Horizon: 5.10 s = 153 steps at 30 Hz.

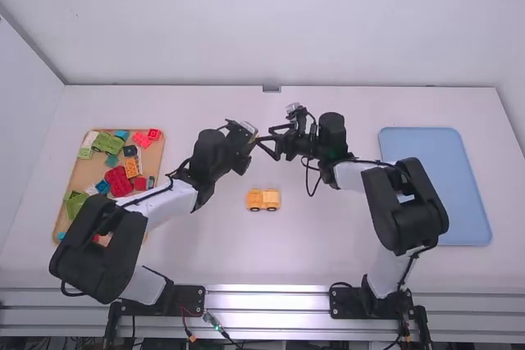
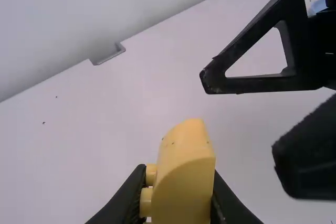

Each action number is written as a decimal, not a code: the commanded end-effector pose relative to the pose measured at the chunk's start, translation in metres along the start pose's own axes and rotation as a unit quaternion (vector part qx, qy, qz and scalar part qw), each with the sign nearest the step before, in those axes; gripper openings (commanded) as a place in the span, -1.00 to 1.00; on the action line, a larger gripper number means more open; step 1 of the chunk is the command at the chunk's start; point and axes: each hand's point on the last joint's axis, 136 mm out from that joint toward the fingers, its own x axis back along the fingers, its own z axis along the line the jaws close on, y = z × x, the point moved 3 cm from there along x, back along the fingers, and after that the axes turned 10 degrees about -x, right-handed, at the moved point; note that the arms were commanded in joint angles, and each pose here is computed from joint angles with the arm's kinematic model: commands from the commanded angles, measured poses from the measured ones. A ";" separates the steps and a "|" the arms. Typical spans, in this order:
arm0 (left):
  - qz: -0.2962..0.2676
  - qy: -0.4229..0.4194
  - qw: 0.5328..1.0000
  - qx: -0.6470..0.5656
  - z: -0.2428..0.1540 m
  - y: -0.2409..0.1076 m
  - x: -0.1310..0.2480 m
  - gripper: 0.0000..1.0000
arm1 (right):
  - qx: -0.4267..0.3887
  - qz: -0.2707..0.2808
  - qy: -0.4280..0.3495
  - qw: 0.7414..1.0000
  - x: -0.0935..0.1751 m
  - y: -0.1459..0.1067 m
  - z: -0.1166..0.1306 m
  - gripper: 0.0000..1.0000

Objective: Assemble lego blocks to make yellow taxi

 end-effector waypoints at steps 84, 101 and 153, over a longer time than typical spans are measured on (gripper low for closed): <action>-0.157 -0.398 0.904 0.004 -0.008 0.045 0.060 0.99 | 0.175 0.091 0.255 0.946 0.024 0.021 0.070 -0.57; -0.143 -0.407 0.902 -0.003 -0.025 0.046 0.049 0.46 | 0.179 0.097 0.264 0.943 0.017 0.016 0.077 -0.62; 0.054 -0.278 0.957 0.058 0.000 0.002 0.027 -0.66 | 0.172 0.052 0.190 0.965 0.039 0.045 0.039 0.98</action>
